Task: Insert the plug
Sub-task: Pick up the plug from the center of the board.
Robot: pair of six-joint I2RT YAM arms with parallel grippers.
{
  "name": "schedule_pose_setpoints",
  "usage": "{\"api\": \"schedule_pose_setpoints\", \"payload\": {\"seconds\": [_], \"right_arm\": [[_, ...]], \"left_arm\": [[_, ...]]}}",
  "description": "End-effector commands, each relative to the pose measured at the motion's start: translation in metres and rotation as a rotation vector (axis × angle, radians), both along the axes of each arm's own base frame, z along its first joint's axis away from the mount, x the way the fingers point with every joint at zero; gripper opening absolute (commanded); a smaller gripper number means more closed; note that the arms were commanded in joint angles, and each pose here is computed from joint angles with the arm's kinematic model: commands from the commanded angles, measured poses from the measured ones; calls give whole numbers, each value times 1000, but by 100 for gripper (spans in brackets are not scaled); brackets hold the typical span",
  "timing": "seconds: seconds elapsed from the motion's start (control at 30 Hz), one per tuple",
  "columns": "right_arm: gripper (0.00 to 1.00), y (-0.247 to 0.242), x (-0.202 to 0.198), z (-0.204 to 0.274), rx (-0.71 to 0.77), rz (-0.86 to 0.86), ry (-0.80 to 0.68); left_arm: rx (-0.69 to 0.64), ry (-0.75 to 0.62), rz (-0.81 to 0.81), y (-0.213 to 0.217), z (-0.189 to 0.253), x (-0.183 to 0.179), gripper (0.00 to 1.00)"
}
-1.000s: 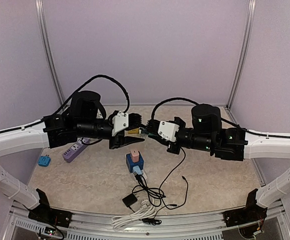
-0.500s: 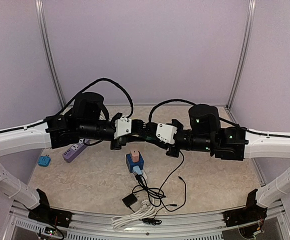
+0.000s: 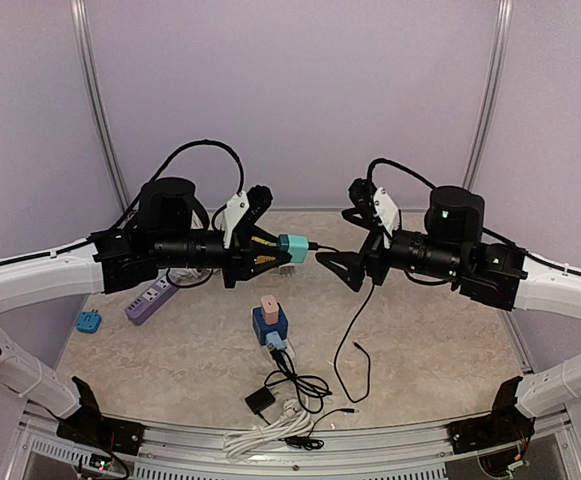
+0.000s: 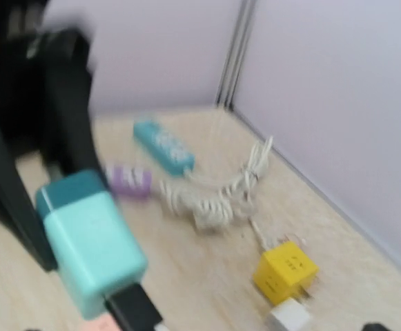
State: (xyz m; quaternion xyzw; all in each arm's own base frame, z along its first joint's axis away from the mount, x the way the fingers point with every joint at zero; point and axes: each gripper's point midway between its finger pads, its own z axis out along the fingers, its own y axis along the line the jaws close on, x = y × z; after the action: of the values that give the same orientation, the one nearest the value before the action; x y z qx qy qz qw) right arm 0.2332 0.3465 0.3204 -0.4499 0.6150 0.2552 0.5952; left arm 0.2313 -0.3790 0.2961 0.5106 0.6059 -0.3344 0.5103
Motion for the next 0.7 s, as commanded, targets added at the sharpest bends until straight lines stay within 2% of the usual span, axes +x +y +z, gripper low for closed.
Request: {"api": "schedule_pose_setpoints", "payload": {"seconds": [0.0, 0.13, 0.3, 0.5, 0.6, 0.67], "right_arm": [[100, -3, -24, 36, 351, 133, 273], [100, -7, -22, 44, 464, 147, 366], [96, 7, -17, 20, 345, 164, 362], [74, 24, -8, 10, 331, 249, 414], [53, 21, 0, 10, 368, 256, 434], [50, 24, -1, 10, 372, 280, 436]], "left_arm": [[-203, 324, -9, -5, 17, 5, 0], [-244, 376, -51, -12, 18, 6, 0], [-260, 304, -90, -12, 22, 2, 0], [-260, 283, -101, -10, 22, -2, 0], [-258, 281, -100, -9, 20, -2, 0], [-260, 284, -100, -9, 20, -2, 0]]}}
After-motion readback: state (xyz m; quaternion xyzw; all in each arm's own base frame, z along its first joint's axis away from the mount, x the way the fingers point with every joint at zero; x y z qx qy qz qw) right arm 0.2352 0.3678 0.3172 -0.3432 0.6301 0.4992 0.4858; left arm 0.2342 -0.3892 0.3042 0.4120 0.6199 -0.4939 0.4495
